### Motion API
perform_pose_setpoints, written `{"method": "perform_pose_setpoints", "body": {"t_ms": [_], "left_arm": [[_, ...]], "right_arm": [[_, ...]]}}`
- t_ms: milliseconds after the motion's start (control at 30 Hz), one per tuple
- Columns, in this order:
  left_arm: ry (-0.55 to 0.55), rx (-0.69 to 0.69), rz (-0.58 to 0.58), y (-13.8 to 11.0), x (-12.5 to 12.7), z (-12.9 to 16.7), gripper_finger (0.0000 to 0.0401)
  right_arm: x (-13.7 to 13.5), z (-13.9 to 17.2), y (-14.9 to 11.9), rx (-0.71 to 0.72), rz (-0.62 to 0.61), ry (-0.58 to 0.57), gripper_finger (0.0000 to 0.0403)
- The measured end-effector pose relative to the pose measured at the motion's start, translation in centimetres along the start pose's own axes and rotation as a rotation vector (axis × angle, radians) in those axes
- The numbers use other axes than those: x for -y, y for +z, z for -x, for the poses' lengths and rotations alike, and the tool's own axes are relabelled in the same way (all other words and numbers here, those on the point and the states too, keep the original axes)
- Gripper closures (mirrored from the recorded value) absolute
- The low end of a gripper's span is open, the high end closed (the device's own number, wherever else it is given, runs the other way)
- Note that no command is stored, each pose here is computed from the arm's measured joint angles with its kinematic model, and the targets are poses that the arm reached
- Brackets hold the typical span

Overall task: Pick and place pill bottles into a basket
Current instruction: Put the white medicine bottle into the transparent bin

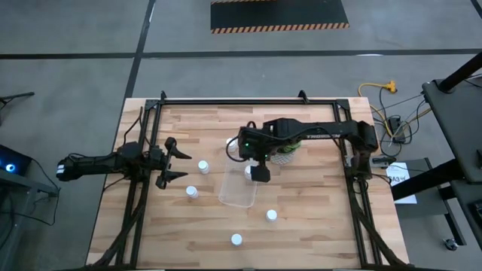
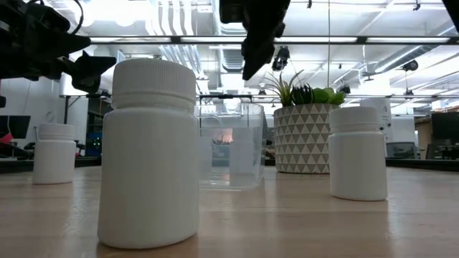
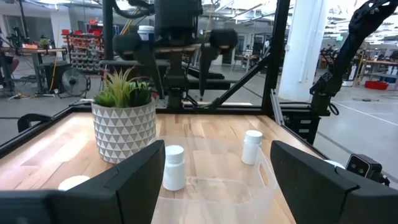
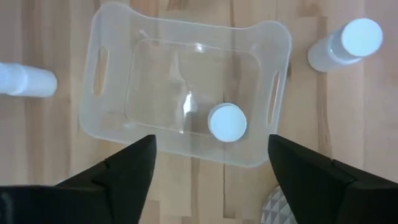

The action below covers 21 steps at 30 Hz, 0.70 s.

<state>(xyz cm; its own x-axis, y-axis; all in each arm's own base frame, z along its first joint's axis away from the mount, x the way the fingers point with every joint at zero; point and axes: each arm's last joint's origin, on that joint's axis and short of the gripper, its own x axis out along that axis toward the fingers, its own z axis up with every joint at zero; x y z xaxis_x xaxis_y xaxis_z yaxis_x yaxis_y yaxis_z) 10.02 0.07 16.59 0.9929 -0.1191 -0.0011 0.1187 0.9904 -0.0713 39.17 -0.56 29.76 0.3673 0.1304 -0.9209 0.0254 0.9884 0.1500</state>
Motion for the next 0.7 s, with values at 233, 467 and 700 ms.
{"method": "perform_pose_setpoints", "body": {"t_ms": [233,467,700], "left_arm": [[0.0,0.0,0.0,0.0,0.0,0.0,0.0127],[0.0,0.001,0.0,0.0,0.0,0.0,0.0127],[0.0,0.0,0.0,0.0,0.0,0.0,0.0127]], "right_arm": [[-1.9,0.8,-0.8,-0.034,-0.022,0.04,0.0056],[-6.2,0.2,-1.5,-0.066,0.01,0.066,0.005],[-9.9,-0.1,-2.6,-0.066,0.007,0.014,0.0049]]}}
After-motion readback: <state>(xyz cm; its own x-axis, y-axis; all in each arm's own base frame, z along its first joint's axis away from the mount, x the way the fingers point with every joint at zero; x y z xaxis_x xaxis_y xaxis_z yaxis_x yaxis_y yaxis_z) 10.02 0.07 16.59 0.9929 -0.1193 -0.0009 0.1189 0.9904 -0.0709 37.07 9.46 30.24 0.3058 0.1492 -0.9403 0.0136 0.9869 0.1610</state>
